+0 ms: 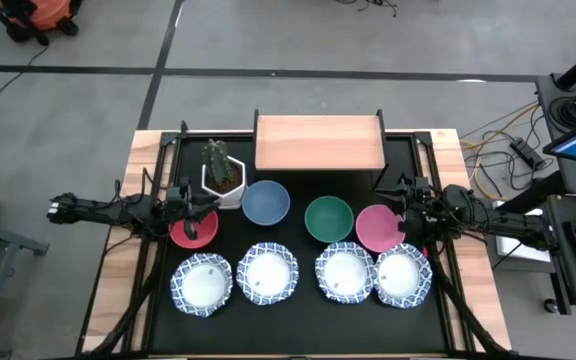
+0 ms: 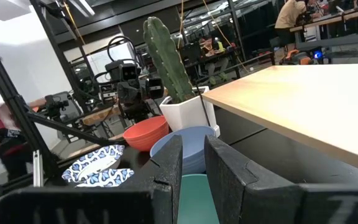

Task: Place and stack bowls onto a shelf

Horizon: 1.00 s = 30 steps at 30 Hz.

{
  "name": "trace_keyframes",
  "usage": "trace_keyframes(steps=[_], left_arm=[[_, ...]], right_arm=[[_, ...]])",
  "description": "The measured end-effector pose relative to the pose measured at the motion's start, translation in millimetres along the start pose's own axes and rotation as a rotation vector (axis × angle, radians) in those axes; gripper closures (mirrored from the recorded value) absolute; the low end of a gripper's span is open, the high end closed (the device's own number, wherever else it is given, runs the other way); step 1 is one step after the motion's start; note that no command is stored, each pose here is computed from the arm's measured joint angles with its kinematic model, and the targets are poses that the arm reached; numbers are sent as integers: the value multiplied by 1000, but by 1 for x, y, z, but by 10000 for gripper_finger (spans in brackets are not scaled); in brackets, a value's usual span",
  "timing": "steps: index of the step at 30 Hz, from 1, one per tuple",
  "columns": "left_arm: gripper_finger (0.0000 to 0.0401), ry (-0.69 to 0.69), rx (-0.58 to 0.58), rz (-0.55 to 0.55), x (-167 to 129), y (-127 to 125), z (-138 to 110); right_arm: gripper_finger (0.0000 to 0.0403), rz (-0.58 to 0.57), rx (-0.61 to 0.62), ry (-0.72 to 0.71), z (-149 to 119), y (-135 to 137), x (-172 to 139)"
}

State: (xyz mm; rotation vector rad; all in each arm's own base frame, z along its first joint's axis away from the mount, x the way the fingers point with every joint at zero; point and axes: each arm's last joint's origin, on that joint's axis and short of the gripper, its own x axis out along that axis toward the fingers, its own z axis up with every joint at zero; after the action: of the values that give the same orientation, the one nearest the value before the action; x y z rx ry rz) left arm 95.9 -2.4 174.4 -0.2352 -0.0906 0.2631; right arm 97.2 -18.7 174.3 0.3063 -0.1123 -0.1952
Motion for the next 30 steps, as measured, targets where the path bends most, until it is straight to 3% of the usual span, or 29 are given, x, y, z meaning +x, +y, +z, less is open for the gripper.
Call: trace_keyframes(steps=[11, 22, 25, 27, 30], left_arm=[[317, 0, 0, 0, 0, 0, 0], [317, 0, 0, 0, 0, 0, 0], [317, -4, -4, -1, 0, 0, 0], [317, -13, -53, -3, 0, 0, 1], [317, -40, -220, -13, 0, -1, 4]], right_arm=[[344, 1, -116, 0, 0, 0, 0], [344, 1, -104, -1, 0, 0, 0], [344, 6, -37, -20, 2, 1, 0], [344, 25, -5, -49, 5, 2, 0], [344, 92, 8, -95, 10, 5, -1]])
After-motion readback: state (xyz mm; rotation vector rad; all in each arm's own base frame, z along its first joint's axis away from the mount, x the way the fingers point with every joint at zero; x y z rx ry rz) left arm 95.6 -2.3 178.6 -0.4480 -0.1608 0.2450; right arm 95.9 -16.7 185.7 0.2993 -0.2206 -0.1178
